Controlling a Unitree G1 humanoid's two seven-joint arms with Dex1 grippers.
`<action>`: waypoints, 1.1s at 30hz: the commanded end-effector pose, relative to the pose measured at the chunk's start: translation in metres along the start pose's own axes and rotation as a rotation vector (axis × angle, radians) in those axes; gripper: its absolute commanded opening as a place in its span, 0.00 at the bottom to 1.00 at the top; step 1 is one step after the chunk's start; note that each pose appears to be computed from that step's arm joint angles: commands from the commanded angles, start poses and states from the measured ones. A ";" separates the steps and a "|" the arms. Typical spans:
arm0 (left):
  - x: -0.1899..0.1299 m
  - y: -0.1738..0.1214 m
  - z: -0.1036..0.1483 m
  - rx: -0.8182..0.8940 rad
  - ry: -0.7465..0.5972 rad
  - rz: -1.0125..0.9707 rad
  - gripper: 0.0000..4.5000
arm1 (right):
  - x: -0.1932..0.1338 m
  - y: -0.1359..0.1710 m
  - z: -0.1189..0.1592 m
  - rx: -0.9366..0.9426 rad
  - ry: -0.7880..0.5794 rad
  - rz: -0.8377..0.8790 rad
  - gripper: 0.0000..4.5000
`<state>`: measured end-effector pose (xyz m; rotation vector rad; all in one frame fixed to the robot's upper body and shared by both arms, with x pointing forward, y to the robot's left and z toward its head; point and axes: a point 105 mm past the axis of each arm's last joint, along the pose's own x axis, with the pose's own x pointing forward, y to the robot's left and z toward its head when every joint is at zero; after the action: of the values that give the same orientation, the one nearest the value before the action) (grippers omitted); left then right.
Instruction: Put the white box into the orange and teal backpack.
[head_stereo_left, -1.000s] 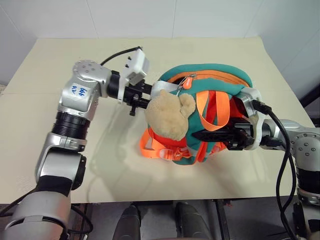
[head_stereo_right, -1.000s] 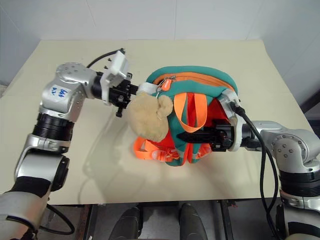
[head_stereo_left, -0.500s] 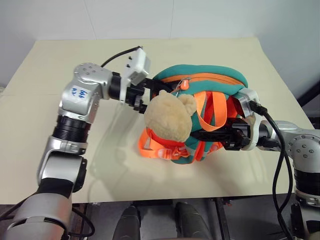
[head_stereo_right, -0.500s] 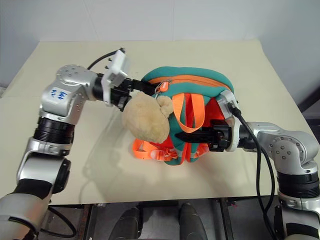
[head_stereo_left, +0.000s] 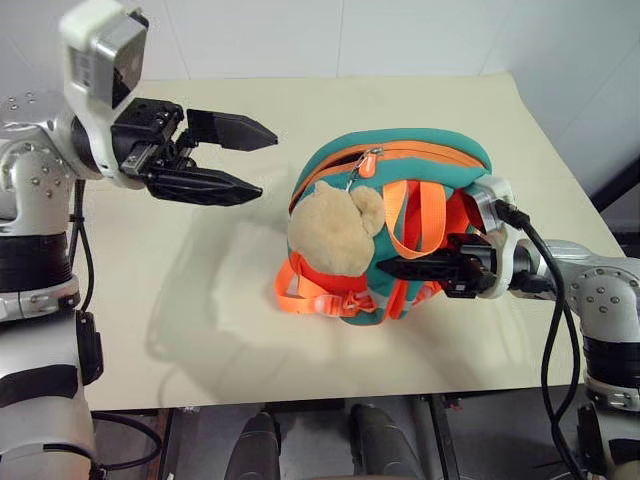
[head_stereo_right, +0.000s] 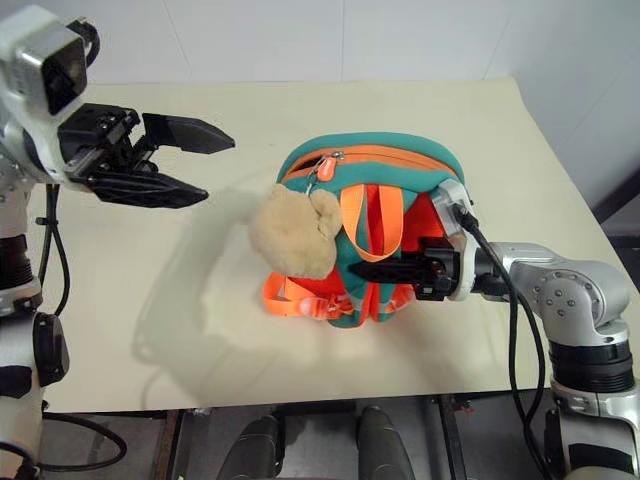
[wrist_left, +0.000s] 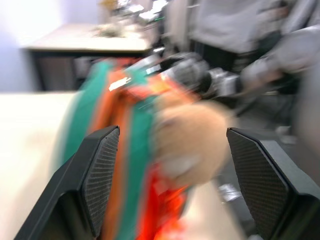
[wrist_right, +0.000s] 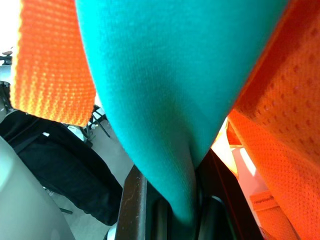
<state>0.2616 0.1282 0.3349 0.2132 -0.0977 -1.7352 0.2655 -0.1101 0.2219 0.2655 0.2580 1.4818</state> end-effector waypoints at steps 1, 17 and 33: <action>0.014 -0.010 -0.001 0.007 0.010 -0.049 0.82 | 0.004 0.003 0.003 -0.017 0.001 0.031 0.01; 0.060 0.007 -0.022 0.173 0.079 -0.069 0.78 | 0.007 0.006 0.004 -0.029 -0.023 0.037 0.01; -0.016 0.034 0.010 0.207 0.140 0.173 0.08 | 0.007 0.007 0.003 -0.034 -0.033 0.026 0.01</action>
<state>0.2935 0.1235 0.3312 0.4266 -0.1048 -1.6060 0.2644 -0.1022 0.2211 0.2681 0.2388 1.4906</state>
